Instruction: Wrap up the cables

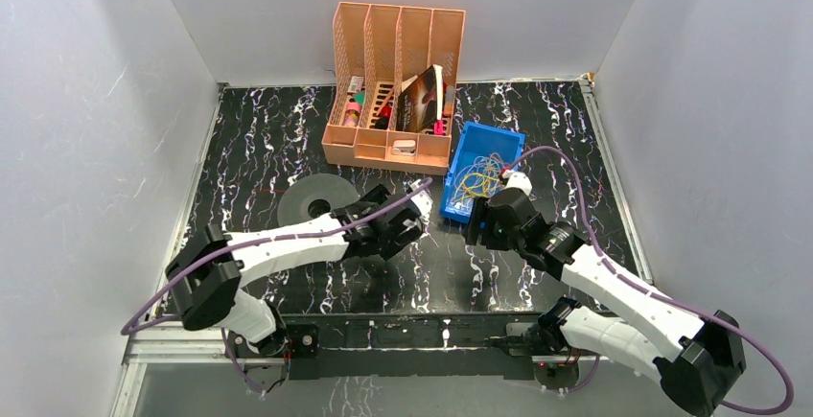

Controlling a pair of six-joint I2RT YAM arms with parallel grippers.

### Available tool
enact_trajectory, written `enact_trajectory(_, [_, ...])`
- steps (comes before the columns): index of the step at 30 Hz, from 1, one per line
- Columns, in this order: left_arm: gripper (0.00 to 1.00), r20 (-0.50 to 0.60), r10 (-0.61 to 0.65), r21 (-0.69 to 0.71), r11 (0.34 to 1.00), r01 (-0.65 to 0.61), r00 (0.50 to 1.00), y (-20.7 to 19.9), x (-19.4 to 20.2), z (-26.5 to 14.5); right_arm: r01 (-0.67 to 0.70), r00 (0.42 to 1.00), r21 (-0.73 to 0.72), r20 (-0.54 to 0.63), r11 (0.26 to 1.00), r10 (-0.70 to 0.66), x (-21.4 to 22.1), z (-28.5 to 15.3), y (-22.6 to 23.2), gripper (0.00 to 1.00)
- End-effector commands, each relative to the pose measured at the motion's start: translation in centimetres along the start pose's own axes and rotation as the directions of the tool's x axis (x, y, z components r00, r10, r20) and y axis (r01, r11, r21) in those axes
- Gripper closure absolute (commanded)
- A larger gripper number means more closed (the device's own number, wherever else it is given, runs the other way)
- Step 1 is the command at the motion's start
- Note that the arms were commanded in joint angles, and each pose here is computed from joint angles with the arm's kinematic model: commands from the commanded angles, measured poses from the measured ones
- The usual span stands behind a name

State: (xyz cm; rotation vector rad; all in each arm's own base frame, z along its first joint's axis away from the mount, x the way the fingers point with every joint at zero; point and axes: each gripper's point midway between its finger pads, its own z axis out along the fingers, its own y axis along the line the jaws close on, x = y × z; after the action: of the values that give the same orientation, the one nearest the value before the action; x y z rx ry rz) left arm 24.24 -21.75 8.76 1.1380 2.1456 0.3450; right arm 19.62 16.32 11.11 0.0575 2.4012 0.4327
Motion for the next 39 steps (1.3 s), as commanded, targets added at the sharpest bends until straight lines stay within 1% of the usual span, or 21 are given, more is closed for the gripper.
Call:
enact_trajectory(1, [0.10, 0.132, -0.142, 0.189, 0.975, 0.116, 0.981, -0.6, -4.2, -3.5, 0.025, 0.998, 0.040, 0.060, 0.999, -0.027, -2.8, -0.7, 0.3, 0.19])
enact_trajectory(2, [0.09, 0.143, -0.173, 0.220, 0.966, 0.139, 0.975, -0.5, -4.8, -3.9, 0.025, 0.998, 0.045, 0.062, 0.999, -0.028, -3.0, -0.7, 0.3, 0.12])
enact_trajectory(3, [0.06, 0.144, -0.201, 0.248, 0.955, 0.161, 0.969, -0.4, -5.2, -4.2, 0.026, 0.998, 0.051, 0.064, 0.998, -0.029, -3.2, -0.7, 0.4, 0.08])
enact_trajectory(4, [0.02, 0.136, -0.232, 0.269, 0.944, 0.190, 0.963, -0.1, -5.5, -4.4, 0.026, 0.997, 0.056, 0.067, 0.998, -0.030, -3.4, -0.8, 0.4, 0.06])
enact_trajectory(6, [0.02, 0.101, -0.298, 0.288, 0.922, 0.259, 0.949, 0.9, -6.1, -4.7, 0.034, 0.997, 0.057, 0.068, 0.998, -0.038, -3.9, -0.9, 0.7, 0.02])
enact_trajectory(9, [0.02, 0.047, -0.373, 0.314, 0.886, 0.341, 0.927, 2.1, -6.5, -4.7, 0.043, 0.996, 0.044, 0.077, 0.998, -0.046, -4.8, -1.2, 1.4, 0.02])
enact_trajectory(10, [0.02, 0.031, -0.404, 0.337, 0.866, 0.371, 0.914, 2.4, -6.7, -4.8, 0.044, 0.995, 0.041, 0.085, 0.998, -0.047, -5.2, -1.4, 1.6, 0.02])
enact_trajectory(11, [0.02, 0.017, -0.441, 0.370, 0.837, 0.404, 0.897, 2.6, -6.9, -4.9, 0.052, 0.995, 0.037, 0.088, 0.998, -0.055, -5.5, -1.5, 1.8, 0.02])
enact_trajectory(12, [0.02, -0.002, -0.488, 0.415, 0.794, 0.444, 0.873, 2.7, -7.2, -5.1, 0.061, 0.994, 0.033, 0.088, 0.998, -0.063, -5.7, -1.6, 2.0, 0.02])
enact_trajectory(14, [0.02, -0.036, -0.566, 0.459, 0.723, 0.516, 0.824, 3.6, -7.4, -5.1, 0.079, 0.993, 0.027, 0.090, 0.997, -0.081, -6.1, -1.9, 2.4, 0.02])
enact_trajectory(16, [0.02, -0.070, -0.631, 0.450, 0.671, 0.589, 0.773, 4.7, -6.9, -4.7, 0.081, 0.992, 0.036, 0.093, 0.996, -0.084, -6.6, -2.2, 2.5, 0.02])
enact_trajectory(20, [0.02, -0.084, -0.688, 0.405, 0.638, 0.655, 0.721, 5.9, -5.5, -4.0, 0.072, 0.992, 0.061, 0.103, 0.996, -0.078, -8.0, -2.9, 2.8, 0.02])
enact_trajectory(23, [0.02, -0.019, -0.754, 0.414, 0.592, 0.692, 0.657, 7.7, -5.3, -5.4, 0.081, 0.988, 0.079, 0.122, 0.994, -0.090, -8.9, -3.4, 2.8, 0.02])
enact_trajectory(24, [0.02, 0.012, -0.766, 0.395, 0.594, 0.701, 0.642, 8.5, -5.1, -5.7, 0.085, 0.987, 0.081, 0.126, 0.993, -0.095, -9.2, -3.5, 2.9, 0.02])
enact_trajectory(27, [0.02, 0.122, -0.787, 0.229, 0.615, 0.754, 0.605, 12.2, -3.4, -6.8, 0.081, 0.984, 0.086, 0.150, 0.993, -0.093, -10.4, -4.2, 3.2, 0.02])
enact_trajectory(28, [0.02, 0.155, -0.793, 0.183, 0.609, 0.772, 0.589, 13.3, -2.8, -7.4, 0.079, 0.982, 0.086, 0.163, 0.993, -0.092, -10.8, -4.5, 3.3, 0.02])
enact_trajectory(30, [0.02, 0.221, -0.806, 0.136, 0.584, 0.801, 0.550, 14.9, -2.2, -8.9, 0.079, 0.976, 0.078, 0.197, 0.994, -0.093, -11.6, -5.2, 3.5, 0.02])
enact_trajectory(32, [0.02, 0.278, -0.818, 0.128, 0.551, 0.825, 0.503, 15.9, -1.7, -10.3, 0.068, 0.968, 0.091, 0.235, 0.994, -0.088, -12.3, -5.8, 3.2, 0.02])
enact_trajectory(35, [0.02, 0.358, -0.804, 0.185, 0.559, 0.808, 0.475, 16.1, -1.7, -12.3, 0.038, 0.957, 0.131, 0.281, 0.991, -0.074, -13.1, -6.5, 2.2, 0.02])
enact_trajectory(37, [0.02, 0.409, -0.782, 0.206, 0.582, 0.787, 0.471, 16.1, -1.3, -13.1, 0.025, 0.951, 0.134, 0.302, 0.991, -0.065, -13.4, -7.0, 2.0, 0.02])
enact_trajectory(39, [0.02, 0.462, -0.772, 0.183, 0.564, 0.805, 0.436, 16.8, -0.3, -13.7, 0.021, 0.945, 0.126, 0.322, 0.992, -0.061, -13.6, -7.5, 1.8, 0.02])
